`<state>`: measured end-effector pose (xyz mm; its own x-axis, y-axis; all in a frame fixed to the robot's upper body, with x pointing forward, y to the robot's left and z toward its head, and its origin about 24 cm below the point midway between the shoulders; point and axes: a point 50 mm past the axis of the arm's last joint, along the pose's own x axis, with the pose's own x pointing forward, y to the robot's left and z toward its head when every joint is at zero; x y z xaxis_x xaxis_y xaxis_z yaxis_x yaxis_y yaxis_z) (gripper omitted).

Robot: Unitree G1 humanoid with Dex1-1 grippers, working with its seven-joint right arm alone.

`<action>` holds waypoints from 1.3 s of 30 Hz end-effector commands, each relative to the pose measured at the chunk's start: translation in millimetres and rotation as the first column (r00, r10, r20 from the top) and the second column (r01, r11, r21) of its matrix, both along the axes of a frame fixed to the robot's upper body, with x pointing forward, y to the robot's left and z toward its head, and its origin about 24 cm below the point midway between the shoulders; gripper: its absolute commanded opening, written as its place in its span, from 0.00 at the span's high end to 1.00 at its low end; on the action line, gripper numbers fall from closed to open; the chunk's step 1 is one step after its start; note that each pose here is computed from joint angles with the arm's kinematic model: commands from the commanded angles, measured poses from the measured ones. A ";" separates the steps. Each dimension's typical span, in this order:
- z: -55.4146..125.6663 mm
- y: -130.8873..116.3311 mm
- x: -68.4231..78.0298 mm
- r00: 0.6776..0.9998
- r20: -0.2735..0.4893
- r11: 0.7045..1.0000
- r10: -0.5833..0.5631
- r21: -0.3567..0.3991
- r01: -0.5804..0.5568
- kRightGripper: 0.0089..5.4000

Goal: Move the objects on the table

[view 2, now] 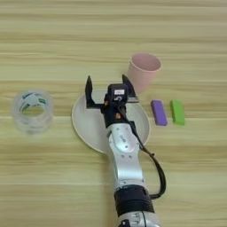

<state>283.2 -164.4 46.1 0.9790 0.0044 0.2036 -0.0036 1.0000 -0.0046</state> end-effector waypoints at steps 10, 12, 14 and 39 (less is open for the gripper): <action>29.1 7.6 15.4 0.987 0.160 1.000 0.008 0.016 -0.011 0.01; 28.8 8.1 15.7 0.987 0.159 1.000 0.008 0.016 -0.011 0.01; 28.6 8.3 15.8 0.987 0.158 1.000 0.007 0.018 -0.010 0.01; 29.0 6.3 17.3 0.987 0.160 0.999 -0.002 0.036 -0.004 0.01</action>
